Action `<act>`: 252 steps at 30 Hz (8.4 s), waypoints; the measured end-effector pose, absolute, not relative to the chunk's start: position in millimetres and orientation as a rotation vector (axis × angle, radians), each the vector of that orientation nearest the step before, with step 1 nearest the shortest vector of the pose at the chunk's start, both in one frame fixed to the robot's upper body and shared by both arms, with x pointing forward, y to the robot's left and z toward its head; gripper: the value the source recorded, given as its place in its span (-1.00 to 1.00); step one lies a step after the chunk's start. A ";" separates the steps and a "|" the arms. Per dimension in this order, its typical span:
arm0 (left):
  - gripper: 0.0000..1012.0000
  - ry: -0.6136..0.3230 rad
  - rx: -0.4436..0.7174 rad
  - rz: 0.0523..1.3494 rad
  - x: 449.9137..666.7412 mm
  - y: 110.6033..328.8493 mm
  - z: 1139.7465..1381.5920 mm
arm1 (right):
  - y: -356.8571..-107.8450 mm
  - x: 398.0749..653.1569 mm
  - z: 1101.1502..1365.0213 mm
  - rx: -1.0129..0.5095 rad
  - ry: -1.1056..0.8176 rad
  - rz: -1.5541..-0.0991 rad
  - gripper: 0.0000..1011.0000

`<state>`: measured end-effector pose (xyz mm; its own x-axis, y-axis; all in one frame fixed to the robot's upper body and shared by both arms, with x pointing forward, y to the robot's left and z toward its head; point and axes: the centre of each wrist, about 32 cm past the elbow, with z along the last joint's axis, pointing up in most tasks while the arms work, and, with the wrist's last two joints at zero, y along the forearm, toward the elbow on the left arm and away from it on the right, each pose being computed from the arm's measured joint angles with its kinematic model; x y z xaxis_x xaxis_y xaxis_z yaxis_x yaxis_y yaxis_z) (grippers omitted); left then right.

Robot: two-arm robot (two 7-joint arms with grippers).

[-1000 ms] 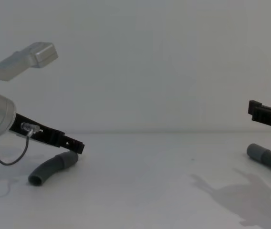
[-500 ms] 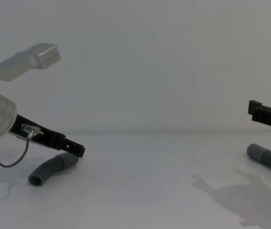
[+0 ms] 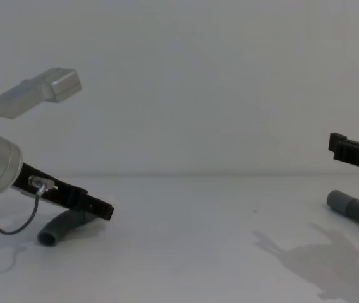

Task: Use both hands to pick up one end of the pipe from the table, align the ends, and insert them.

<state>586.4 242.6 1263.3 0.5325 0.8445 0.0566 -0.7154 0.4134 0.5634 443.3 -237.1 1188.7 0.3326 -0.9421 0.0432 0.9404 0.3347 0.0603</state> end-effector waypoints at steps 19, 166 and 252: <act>0.98 0.259 0.580 1.002 581.7 243.6 1256.8 | -237.1 443.3 1188.7 0.026 -0.075 -1.229 0.98; -0.38 0.261 0.581 1.005 580.4 244.2 1254.8 | -282.4 561.5 1242.1 -0.394 0.331 -1.157 0.98; -0.38 0.261 0.581 1.005 580.4 244.2 1254.8 | -291.7 570.9 1237.9 -0.577 0.347 -1.151 -0.60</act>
<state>580.4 244.2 1254.8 0.5218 0.8513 0.0554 -0.7169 0.4024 0.5693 570.9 -291.7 1237.9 0.3787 -0.9249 0.0331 0.7528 0.2870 -0.5923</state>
